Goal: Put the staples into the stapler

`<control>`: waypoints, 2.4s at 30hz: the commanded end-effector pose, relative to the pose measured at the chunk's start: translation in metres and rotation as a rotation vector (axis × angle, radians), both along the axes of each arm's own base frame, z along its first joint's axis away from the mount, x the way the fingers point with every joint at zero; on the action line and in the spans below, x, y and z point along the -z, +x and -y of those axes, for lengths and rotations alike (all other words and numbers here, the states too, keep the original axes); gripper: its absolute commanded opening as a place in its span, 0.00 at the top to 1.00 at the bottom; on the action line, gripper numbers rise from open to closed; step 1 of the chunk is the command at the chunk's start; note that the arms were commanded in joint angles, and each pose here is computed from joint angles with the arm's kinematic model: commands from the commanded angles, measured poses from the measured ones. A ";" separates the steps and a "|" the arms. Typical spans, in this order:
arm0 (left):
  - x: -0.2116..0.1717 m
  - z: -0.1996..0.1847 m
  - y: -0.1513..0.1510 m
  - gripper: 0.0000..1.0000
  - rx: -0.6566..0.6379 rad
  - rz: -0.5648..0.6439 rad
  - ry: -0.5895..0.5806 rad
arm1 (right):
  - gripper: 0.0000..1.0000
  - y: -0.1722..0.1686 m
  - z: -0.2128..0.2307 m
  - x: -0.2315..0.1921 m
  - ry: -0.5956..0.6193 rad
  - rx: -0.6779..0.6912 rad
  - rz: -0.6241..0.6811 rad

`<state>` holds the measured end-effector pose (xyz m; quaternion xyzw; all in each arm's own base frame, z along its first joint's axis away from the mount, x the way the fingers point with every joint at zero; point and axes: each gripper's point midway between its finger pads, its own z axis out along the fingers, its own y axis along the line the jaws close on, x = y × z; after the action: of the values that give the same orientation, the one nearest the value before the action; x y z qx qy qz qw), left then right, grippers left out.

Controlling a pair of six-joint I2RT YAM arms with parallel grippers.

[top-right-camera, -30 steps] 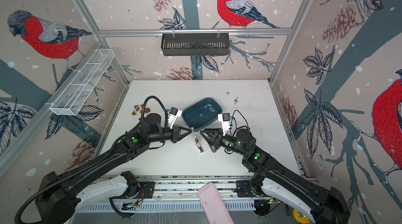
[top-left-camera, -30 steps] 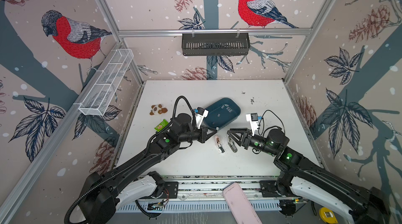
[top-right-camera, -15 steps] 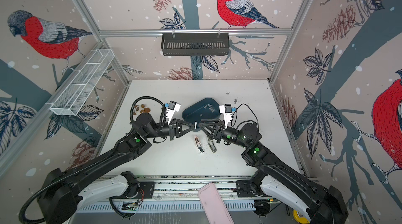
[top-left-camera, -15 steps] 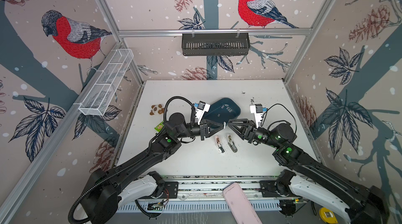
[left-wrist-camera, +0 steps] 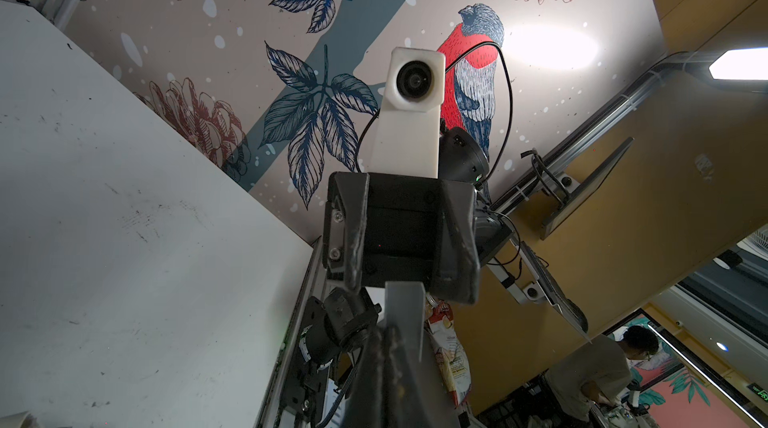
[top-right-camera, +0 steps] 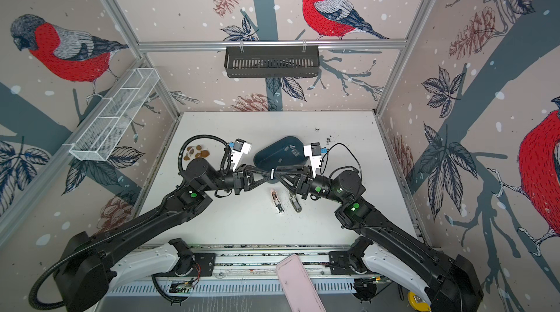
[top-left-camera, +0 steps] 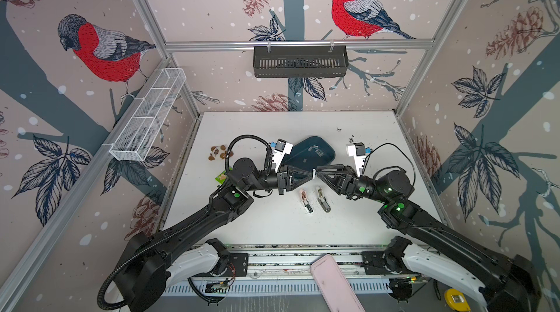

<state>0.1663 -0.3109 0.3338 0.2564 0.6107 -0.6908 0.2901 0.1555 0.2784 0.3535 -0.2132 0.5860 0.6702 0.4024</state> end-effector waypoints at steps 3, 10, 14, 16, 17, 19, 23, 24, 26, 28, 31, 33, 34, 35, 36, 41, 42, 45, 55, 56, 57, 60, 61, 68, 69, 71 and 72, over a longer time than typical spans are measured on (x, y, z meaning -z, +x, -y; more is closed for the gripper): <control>-0.014 -0.001 -0.003 1.00 0.017 0.043 -0.045 | 0.57 -0.005 0.001 -0.013 0.034 -0.021 0.039; -0.014 -0.001 -0.004 1.00 0.020 0.041 -0.048 | 0.57 -0.004 -0.001 -0.013 0.030 -0.025 0.036; -0.013 0.000 -0.003 1.00 0.022 0.039 -0.045 | 0.57 -0.003 -0.002 -0.013 0.026 -0.025 0.035; -0.013 0.000 -0.004 1.00 0.025 0.041 -0.045 | 0.58 -0.002 -0.003 -0.012 0.025 -0.026 0.032; -0.013 -0.001 -0.004 1.00 0.024 0.042 -0.045 | 0.58 -0.002 -0.003 -0.012 0.024 -0.028 0.032; -0.012 0.000 -0.004 1.00 0.026 0.040 -0.043 | 0.58 -0.003 -0.004 -0.011 0.024 -0.030 0.031; -0.010 0.000 -0.004 1.00 0.026 0.040 -0.039 | 0.60 -0.001 -0.005 -0.009 0.019 -0.031 0.026; -0.010 0.000 -0.004 1.00 0.027 0.042 -0.039 | 0.61 -0.001 -0.006 -0.009 0.018 -0.032 0.025; -0.009 0.000 -0.005 1.00 0.030 0.040 -0.037 | 0.62 -0.001 -0.006 -0.009 0.020 -0.035 0.027; -0.008 0.000 -0.004 1.00 0.029 0.039 -0.034 | 0.63 -0.001 -0.007 -0.009 0.020 -0.037 0.025; -0.008 0.000 -0.005 1.00 0.031 0.041 -0.033 | 0.65 0.000 -0.008 -0.008 0.018 -0.037 0.023; -0.007 0.000 -0.005 1.00 0.030 0.042 -0.031 | 0.67 0.000 -0.008 -0.008 0.018 -0.036 0.022; -0.007 0.000 -0.005 1.00 0.030 0.045 -0.032 | 0.68 0.001 -0.009 -0.008 0.018 -0.037 0.021; -0.007 0.000 -0.005 1.00 0.032 0.043 -0.032 | 0.69 0.001 -0.009 -0.008 0.018 -0.037 0.022; -0.007 0.000 -0.005 1.00 0.032 0.045 -0.032 | 0.69 0.000 -0.009 -0.008 0.017 -0.038 0.022; -0.006 0.001 -0.005 1.00 0.035 0.043 -0.030 | 0.74 0.001 -0.009 -0.007 0.016 -0.037 0.022; -0.006 0.001 -0.005 1.00 0.035 0.043 -0.030 | 0.76 0.001 -0.009 -0.007 0.015 -0.037 0.021; -0.007 0.000 -0.005 1.00 0.035 0.047 -0.032 | 0.79 0.001 -0.009 -0.006 0.014 -0.037 0.020; -0.005 0.000 -0.005 1.00 0.030 0.044 -0.028 | 0.86 0.001 -0.010 -0.005 0.013 -0.040 0.014; -0.005 0.000 -0.005 1.00 0.029 0.047 -0.029 | 0.86 0.001 -0.010 -0.005 0.013 -0.040 0.014; -0.006 0.000 -0.005 1.00 0.028 0.047 -0.029 | 0.86 0.001 -0.010 -0.005 0.012 -0.040 0.013; -0.005 0.000 -0.003 0.89 0.020 0.044 -0.022 | 0.86 0.002 -0.010 -0.004 0.009 -0.036 0.010; -0.004 0.000 -0.003 0.82 0.018 0.044 -0.019 | 0.86 0.003 -0.010 -0.002 0.005 -0.033 0.006; 0.006 -0.013 0.000 0.75 -0.038 0.031 0.036 | 0.85 0.010 -0.006 0.013 -0.049 0.015 -0.018; 0.010 -0.017 0.002 0.74 -0.054 0.022 0.054 | 0.85 0.012 -0.005 0.017 -0.067 0.026 -0.024; 0.017 -0.026 0.006 0.72 -0.090 0.005 0.088 | 0.85 0.015 -0.004 0.024 -0.114 0.053 -0.028; 0.022 -0.032 0.009 0.68 -0.112 -0.003 0.110 | 0.85 0.017 -0.004 0.029 -0.154 0.070 -0.034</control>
<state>0.1707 -0.2871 0.3280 0.2450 0.6337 -0.6631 0.3142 0.1661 0.2834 0.3359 -0.2080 0.6218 0.6470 0.3893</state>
